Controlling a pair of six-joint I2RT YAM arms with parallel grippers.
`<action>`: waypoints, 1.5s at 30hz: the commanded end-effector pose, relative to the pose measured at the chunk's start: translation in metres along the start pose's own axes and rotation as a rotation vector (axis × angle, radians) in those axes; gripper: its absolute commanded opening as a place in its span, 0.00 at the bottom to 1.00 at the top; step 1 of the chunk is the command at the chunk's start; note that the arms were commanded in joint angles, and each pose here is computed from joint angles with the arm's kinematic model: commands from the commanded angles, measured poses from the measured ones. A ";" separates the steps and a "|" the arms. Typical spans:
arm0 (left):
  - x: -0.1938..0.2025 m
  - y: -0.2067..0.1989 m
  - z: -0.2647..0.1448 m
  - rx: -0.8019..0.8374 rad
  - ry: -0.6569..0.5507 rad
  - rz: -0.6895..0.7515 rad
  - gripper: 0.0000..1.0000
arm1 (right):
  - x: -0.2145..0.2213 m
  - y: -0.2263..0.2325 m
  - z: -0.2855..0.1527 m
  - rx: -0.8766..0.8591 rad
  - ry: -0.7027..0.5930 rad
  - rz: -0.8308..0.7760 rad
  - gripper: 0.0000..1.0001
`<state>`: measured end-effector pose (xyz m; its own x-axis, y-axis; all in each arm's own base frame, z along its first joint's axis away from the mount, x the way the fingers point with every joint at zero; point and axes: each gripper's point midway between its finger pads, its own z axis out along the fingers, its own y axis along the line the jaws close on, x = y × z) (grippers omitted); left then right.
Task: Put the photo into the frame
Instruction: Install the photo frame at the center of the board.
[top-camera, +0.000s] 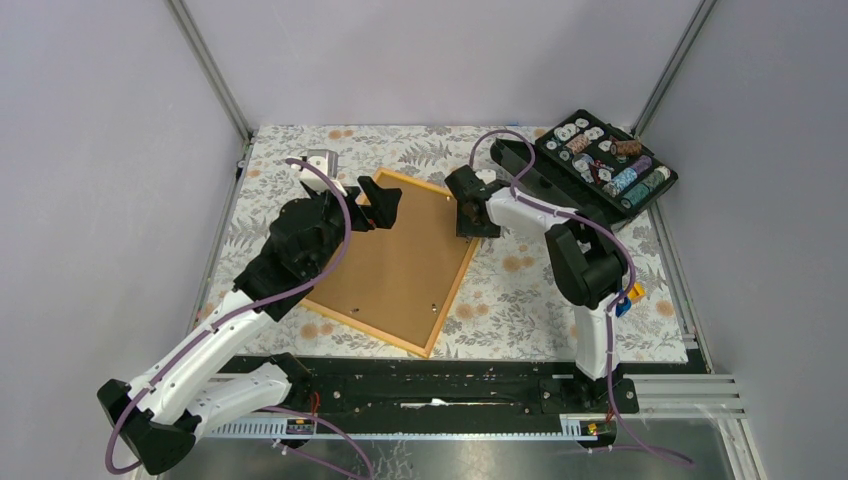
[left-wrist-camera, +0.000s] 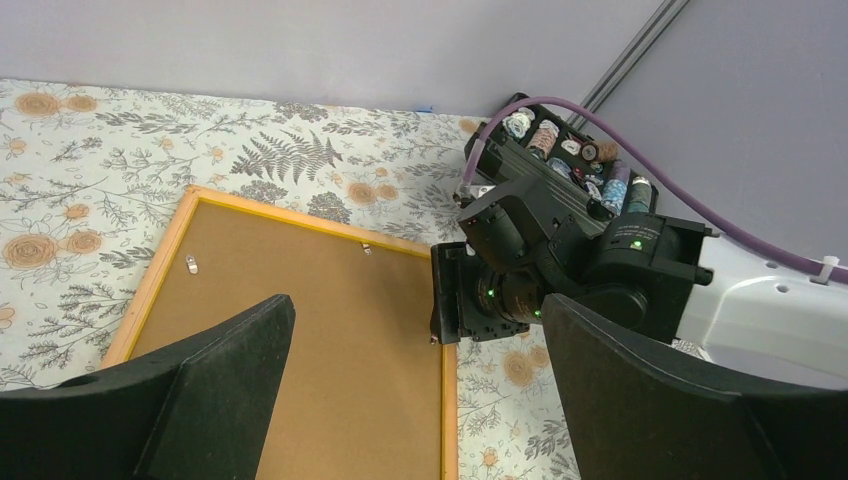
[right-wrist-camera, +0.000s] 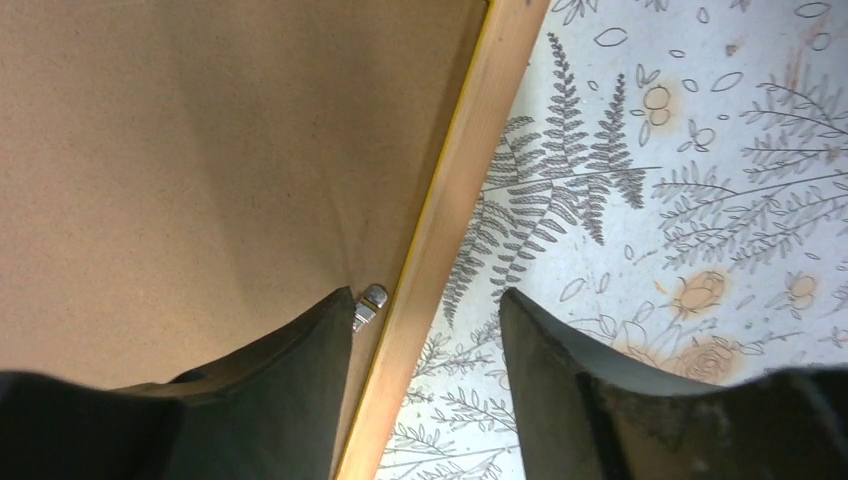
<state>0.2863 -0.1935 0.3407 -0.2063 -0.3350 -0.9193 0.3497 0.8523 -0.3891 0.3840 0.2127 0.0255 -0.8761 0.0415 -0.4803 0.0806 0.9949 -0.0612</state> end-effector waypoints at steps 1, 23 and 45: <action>-0.015 -0.008 0.001 0.031 -0.042 -0.021 0.98 | -0.027 0.002 -0.038 -0.040 -0.068 0.033 0.66; -0.017 -0.008 -0.001 0.033 -0.048 -0.025 0.98 | 0.015 -0.008 0.004 0.143 0.063 0.355 0.56; -0.017 -0.008 -0.001 0.032 -0.048 -0.026 0.98 | 0.029 -0.011 0.006 0.169 0.098 0.443 0.27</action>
<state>0.2872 -0.1940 0.3395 -0.2117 -0.3351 -0.9181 0.3510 0.8507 -0.3914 0.3751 0.2172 0.0170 -0.7715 0.4774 -0.4206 0.4993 0.8640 0.0649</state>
